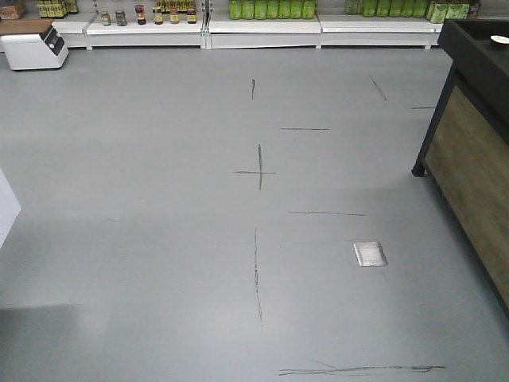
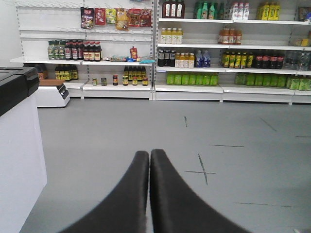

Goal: Pick three apples into basket with both arms
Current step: 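Drive the base forward across the floor toward the fruit tables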

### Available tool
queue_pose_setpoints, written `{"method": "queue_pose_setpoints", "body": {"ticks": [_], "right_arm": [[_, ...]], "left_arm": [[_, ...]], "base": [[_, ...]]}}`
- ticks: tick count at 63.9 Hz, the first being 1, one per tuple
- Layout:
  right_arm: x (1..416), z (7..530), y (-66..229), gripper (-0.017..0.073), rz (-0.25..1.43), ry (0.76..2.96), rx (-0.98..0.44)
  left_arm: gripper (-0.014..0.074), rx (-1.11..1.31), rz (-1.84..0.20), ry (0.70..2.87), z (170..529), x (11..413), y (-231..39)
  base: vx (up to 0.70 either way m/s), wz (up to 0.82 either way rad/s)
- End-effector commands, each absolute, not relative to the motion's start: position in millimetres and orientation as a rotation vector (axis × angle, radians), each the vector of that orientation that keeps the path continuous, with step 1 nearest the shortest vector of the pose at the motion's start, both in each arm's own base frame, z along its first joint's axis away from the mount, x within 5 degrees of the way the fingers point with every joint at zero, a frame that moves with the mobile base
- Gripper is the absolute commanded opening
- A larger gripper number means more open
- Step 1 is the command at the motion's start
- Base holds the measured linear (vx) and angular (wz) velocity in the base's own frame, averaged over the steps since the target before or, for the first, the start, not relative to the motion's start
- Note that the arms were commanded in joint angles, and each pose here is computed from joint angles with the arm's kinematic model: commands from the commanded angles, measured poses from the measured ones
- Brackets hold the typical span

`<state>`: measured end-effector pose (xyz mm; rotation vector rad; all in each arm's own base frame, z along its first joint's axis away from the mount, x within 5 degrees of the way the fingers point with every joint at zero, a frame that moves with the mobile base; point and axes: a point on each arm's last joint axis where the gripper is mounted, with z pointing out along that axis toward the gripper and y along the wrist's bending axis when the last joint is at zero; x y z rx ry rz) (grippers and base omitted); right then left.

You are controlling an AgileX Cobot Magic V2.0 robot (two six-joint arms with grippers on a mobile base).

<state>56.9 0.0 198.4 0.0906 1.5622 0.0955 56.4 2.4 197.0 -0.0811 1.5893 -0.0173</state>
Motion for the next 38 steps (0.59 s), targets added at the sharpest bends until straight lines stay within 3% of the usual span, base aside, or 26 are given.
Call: {"method": "queue_pose_setpoints", "body": {"ticks": [1,38], "right_arm": [[56.4,200.7,0.0,-0.0004,0.08,1.497,0.074],[56.4,200.7,0.0,-0.0004,0.08,1.497,0.074]], "left_arm": [[-0.0006,-0.084,-0.031,1.531,196.0,56.4,2.0],[-0.0006,-0.084,-0.031,1.531,196.0,56.4,2.0]], "base": [[0.16,-0.06],[0.15,0.06]]}}
